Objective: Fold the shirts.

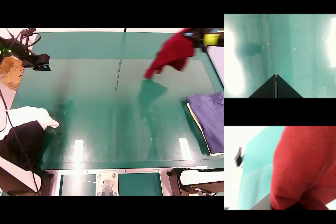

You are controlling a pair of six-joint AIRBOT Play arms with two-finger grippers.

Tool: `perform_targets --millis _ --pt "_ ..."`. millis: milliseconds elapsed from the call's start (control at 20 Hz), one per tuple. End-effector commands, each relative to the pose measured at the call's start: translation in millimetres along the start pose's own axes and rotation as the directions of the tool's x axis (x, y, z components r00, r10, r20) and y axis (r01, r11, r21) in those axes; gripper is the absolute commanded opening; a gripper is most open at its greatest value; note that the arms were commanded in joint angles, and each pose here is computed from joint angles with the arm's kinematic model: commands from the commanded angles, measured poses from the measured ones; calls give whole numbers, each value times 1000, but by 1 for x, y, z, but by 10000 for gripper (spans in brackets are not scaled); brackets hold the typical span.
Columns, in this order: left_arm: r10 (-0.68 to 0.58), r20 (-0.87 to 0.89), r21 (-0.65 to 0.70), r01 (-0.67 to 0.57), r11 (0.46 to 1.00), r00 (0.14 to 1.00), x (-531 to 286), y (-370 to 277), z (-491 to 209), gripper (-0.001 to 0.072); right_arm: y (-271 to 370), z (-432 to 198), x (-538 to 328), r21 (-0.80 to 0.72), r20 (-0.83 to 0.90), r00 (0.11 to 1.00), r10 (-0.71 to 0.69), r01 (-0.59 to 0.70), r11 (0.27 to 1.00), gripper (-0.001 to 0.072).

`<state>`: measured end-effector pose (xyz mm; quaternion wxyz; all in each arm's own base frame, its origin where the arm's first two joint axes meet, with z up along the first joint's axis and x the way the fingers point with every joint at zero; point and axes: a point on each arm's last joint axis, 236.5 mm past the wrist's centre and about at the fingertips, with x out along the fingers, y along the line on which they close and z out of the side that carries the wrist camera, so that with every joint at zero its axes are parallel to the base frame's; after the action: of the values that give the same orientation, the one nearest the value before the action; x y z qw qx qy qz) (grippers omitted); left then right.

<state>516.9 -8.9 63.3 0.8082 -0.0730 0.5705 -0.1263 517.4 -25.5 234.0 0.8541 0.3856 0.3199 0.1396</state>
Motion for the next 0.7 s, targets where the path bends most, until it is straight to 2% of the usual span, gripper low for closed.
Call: perform_targets --millis 0,150,350,450,550,650 --pt "-18 1 -16 18 1000 1000 0 -4 0 26 -72 45 -92 99 163 961 -226 212 972 24" --pt "-24 0 -34 24 999 1000 0 -5 0 25 -126 46 -150 196 174 911 -374 340 920 24" --pt "-26 -5 -34 26 999 1000 0 -6 -1 25 -177 10 -192 283 40 870 -491 461 841 24" --pt "-27 -7 -33 26 999 1000 0 -6 -2 25 -195 -13 -216 295 -45 817 -575 561 774 23" --pt "-28 -12 -33 27 999 1000 0 -6 -3 26 -211 -33 -244 301 -106 725 -681 676 672 23" --pt "-32 -16 -33 32 999 999 0 -7 -4 25 -220 -49 -261 304 -146 660 -737 739 601 23"
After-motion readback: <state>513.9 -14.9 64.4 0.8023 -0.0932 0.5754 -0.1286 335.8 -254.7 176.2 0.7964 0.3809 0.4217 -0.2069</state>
